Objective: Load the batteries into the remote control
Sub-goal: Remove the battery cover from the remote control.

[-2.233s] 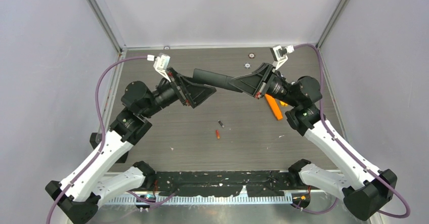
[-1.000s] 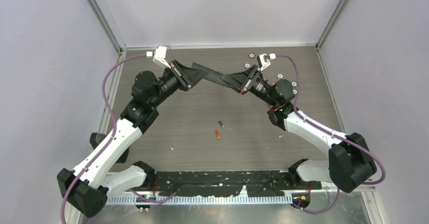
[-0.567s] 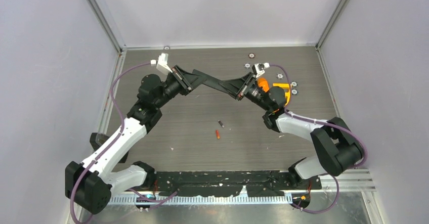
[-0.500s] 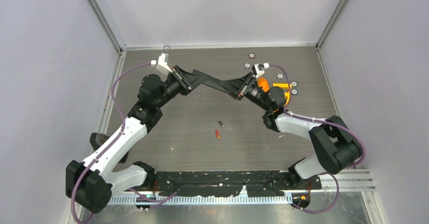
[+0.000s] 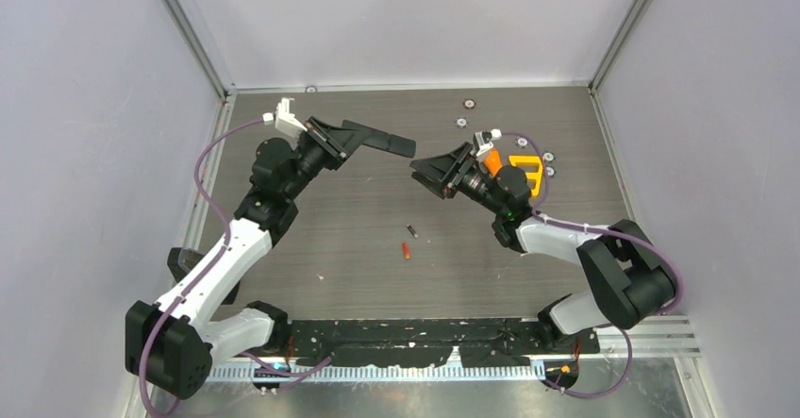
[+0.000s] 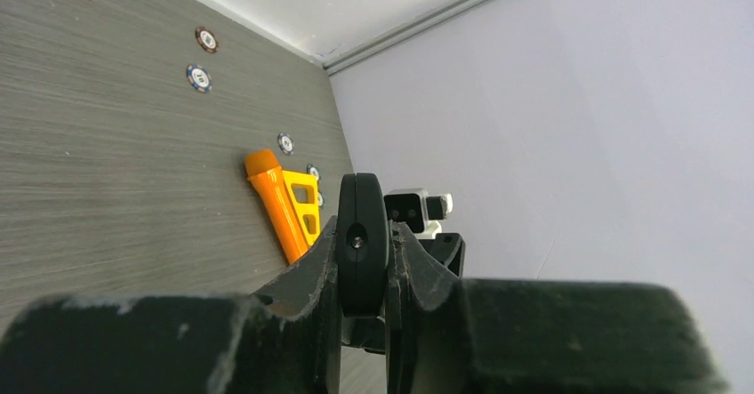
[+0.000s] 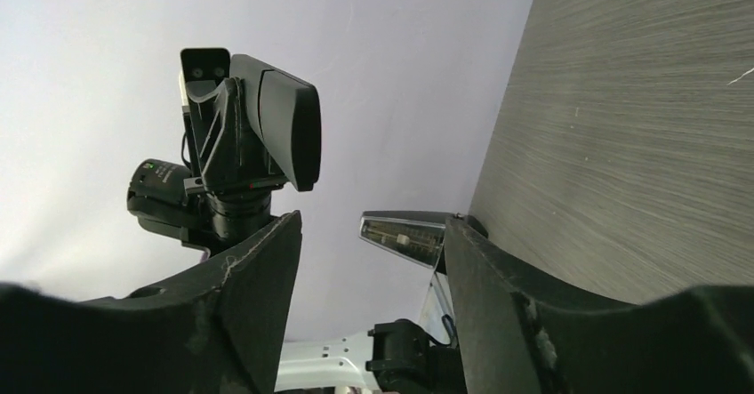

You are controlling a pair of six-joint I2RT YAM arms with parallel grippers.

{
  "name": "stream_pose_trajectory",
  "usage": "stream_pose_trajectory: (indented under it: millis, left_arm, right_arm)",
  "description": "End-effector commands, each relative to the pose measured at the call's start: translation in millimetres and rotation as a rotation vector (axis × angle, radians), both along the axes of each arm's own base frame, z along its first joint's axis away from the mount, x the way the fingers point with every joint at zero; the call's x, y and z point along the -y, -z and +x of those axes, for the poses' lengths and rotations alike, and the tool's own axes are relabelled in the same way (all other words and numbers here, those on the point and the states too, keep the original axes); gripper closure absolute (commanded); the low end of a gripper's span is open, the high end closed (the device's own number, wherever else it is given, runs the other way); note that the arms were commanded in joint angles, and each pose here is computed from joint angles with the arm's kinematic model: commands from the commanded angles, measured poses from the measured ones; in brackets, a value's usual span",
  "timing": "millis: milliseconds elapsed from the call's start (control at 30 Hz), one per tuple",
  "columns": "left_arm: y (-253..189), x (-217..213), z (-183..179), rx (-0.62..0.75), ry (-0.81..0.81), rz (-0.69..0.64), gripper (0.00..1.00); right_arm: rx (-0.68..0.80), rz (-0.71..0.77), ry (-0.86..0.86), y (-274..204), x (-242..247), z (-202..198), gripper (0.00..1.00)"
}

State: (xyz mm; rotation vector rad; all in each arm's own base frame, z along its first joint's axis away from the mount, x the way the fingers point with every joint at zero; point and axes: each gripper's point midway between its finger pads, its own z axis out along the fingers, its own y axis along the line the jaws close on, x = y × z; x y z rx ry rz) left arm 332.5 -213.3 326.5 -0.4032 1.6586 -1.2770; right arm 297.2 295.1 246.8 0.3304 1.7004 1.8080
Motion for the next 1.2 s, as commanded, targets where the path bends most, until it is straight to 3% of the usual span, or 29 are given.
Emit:
stream_pose_trajectory:
  millis: [0,267,567,1033,1167]
  left_arm:
    - [-30,2,0,0.116,0.010,0.004,1.00]
    - [-19,10,-1,0.101,0.065,0.057,1.00]
    - [-17,21,-9,0.128,0.152,0.106,1.00]
    - [32,19,13,0.093,0.151,0.345,1.00]
    - [51,17,23,0.069,0.140,0.411,1.00]
  right_arm:
    - [0.142,-0.009,0.006,-38,-1,-3,0.30]
    - [0.154,-0.053,0.007,-42,-5,5,0.17]
    - [0.080,-0.155,0.011,-23,-14,22,0.18]
    - [-0.105,-0.229,-0.009,22,-17,25,0.54]
    - [-0.144,-0.227,-0.032,28,-22,26,0.58]
